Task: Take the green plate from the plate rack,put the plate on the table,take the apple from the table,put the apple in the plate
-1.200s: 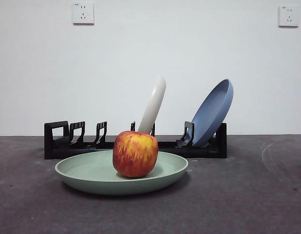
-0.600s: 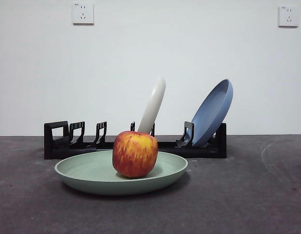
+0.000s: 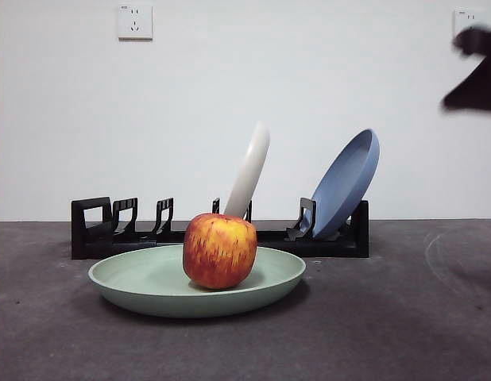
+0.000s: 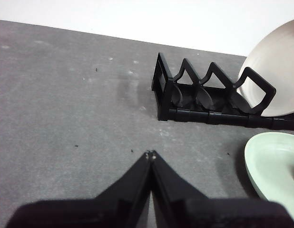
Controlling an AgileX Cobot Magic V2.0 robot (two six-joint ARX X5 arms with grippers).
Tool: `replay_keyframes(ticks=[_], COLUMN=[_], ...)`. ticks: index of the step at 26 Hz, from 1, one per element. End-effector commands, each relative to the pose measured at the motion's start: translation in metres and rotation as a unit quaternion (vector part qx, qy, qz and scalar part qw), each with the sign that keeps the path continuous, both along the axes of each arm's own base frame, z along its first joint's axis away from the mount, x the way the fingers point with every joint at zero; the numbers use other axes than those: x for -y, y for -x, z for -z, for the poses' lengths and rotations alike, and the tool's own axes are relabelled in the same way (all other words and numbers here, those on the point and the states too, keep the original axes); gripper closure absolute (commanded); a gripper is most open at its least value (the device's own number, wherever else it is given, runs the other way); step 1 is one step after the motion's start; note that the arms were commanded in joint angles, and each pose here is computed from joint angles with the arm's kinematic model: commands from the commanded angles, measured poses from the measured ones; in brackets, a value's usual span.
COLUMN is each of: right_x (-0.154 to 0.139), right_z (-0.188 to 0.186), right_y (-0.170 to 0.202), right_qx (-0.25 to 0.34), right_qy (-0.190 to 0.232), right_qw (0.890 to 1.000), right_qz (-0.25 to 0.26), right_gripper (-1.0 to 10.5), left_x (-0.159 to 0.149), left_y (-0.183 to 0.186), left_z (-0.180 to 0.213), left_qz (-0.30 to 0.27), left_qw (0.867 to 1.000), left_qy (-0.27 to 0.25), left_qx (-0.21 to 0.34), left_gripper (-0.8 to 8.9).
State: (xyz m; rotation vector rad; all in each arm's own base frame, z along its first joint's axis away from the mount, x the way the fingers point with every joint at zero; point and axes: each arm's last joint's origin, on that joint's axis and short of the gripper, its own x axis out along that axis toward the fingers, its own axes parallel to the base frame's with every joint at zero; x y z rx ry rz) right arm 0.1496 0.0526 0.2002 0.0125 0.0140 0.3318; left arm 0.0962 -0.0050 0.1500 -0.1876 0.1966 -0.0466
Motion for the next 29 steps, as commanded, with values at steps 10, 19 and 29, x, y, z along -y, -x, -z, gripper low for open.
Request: replay_keyframes(ticks=[10,19,29], right_x=[0.037,0.043,0.051], right_z=[0.041,0.057,0.050], right_y=[0.028,0.051,0.054], right_qx=[-0.042,-0.119,-0.079], right_qy=[0.035,0.058,0.046], right_qw=[0.993,0.981,0.979], right_qz=[0.104,0.144,0.183], right_gripper=[9.6,9.6,9.6], left_x=[0.000,0.000,0.000], left_y=[0.000,-0.001,-0.001], left_z=[0.001,0.001,0.002], left_qz=[0.003,0.003,0.003], left_qw=[1.000,1.000,1.000], left_qy=[-0.006,-0.006,-0.006], left_qx=[0.002,-0.002,-0.006], left_gripper=[8.16,8.16,8.16])
